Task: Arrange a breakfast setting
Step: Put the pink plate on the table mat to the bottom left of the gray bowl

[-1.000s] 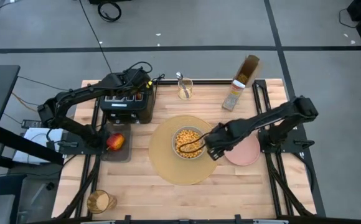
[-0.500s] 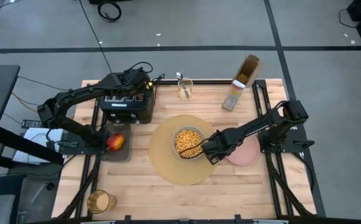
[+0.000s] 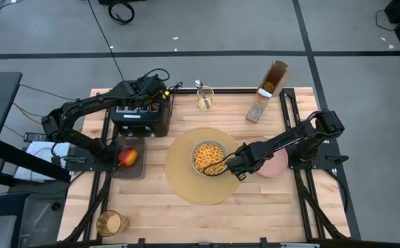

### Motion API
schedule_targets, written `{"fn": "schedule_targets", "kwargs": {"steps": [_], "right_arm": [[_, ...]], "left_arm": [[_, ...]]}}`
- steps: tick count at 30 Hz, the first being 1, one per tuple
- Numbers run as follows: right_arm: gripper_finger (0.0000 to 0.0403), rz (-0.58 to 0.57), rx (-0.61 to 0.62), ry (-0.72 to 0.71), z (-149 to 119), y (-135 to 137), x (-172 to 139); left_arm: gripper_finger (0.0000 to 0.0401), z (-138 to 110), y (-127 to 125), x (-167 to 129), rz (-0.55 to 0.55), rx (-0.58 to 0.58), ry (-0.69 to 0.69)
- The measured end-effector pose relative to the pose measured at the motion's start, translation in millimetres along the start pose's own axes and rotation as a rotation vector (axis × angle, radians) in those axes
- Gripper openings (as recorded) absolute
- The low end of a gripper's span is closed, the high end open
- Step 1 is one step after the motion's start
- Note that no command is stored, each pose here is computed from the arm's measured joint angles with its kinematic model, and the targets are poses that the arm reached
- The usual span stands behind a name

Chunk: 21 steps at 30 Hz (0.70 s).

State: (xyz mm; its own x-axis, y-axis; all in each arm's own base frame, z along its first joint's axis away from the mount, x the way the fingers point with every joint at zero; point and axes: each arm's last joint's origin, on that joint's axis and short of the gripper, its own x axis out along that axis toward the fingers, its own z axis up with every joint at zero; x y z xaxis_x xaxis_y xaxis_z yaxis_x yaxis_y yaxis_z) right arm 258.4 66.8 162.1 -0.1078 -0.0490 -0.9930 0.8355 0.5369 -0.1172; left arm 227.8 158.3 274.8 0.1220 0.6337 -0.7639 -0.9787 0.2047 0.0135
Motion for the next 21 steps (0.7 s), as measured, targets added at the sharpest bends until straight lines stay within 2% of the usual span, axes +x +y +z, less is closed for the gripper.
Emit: {"fn": "schedule_targets", "kwargs": {"steps": [7,11,13,15,19,21], "right_arm": [[0.0011,0.089,-0.093,-0.049,-20.1,10.2,-74.5],[0.0011,0.189,-0.262,-0.106,-39.8,20.8,-119.9],[0.0011,0.243,-0.420,-0.182,-48.6,26.6,-139.5],[0.0011,0.288,-0.630,-0.292,-56.0,32.9,-152.6],[0.0012,0.292,-1.185,-0.533,-67.3,46.3,-163.4],[0.0014,0.268,-1.396,-0.646,-67.9,54.2,-162.4]], "left_arm": [[0.0149,0.0,0.0,0.0,0.000,0.003,0.000],[0.0149,0.0,0.0,0.0,0.000,0.024,0.000],[0.0149,0.1,0.0,0.0,0.000,0.026,-0.001],[0.0149,0.0,0.0,0.0,0.000,0.026,0.000],[0.0149,0.0,0.0,0.0,0.000,0.027,0.000],[0.0149,0.0,0.0,0.0,0.000,0.028,0.000]]}}
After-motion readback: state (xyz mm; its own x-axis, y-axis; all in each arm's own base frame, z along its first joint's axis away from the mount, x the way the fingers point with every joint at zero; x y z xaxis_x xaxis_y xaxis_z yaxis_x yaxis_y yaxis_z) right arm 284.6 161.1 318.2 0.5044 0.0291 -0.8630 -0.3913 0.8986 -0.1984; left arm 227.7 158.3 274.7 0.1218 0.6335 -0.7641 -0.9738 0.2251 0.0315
